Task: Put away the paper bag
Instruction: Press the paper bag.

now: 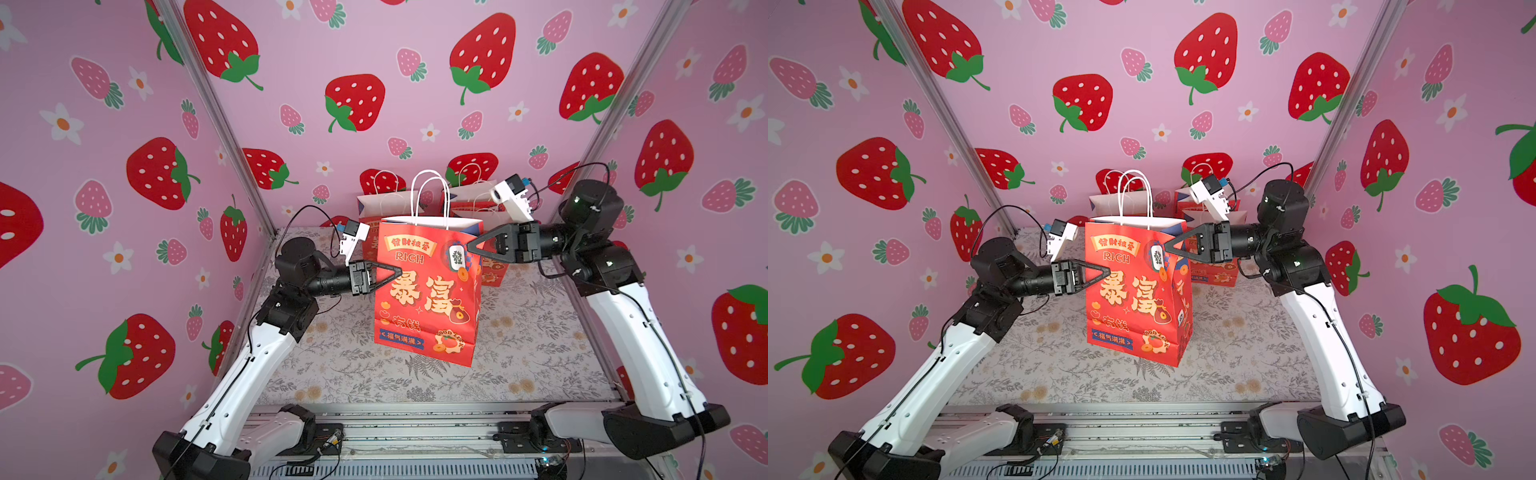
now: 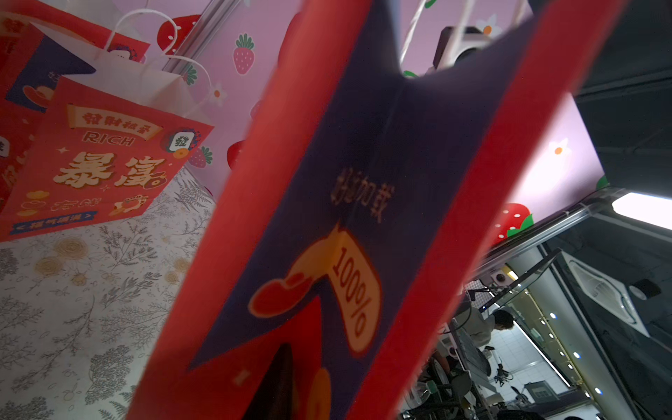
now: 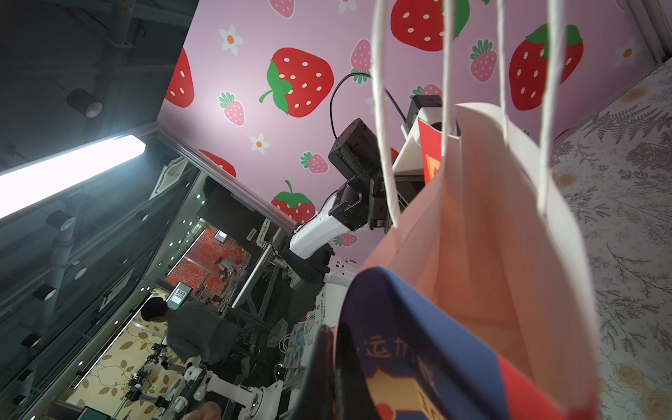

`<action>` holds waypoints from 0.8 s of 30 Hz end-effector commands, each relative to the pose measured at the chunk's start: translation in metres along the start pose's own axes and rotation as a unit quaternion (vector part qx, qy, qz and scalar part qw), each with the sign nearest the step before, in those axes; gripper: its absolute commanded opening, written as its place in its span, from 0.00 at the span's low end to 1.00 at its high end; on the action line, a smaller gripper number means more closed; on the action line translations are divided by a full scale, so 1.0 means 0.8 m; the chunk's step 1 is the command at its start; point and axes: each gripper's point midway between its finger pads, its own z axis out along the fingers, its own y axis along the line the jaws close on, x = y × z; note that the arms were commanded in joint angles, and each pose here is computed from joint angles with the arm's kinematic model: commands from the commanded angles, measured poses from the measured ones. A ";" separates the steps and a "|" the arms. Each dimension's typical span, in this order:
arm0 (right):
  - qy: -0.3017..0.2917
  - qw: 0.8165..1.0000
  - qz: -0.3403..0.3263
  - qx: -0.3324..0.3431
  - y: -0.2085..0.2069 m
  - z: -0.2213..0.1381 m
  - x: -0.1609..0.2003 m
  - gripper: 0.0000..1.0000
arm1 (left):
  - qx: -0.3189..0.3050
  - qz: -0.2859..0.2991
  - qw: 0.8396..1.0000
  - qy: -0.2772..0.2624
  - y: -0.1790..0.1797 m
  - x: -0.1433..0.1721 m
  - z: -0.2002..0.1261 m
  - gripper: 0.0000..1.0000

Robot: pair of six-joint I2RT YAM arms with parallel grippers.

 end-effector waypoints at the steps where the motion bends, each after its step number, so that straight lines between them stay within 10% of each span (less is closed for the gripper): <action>1: -0.009 1.000 -0.011 0.005 0.000 -0.007 -0.002 0.04 | 0.019 0.035 0.999 -0.006 -0.027 -0.011 -0.002 0.16; 9: -0.043 0.998 -0.014 0.035 -0.009 -0.027 -0.009 0.26 | 0.013 0.024 1.000 -0.012 -0.026 -0.019 0.000 0.00; 14: -0.065 0.996 -0.025 0.058 -0.014 -0.038 -0.009 0.58 | 0.010 0.026 0.999 -0.021 -0.029 -0.025 -0.002 0.00; 24: -0.150 0.951 -0.072 0.261 -0.047 -0.095 0.015 0.93 | 0.034 0.026 0.999 -0.027 -0.058 -0.046 -0.009 0.00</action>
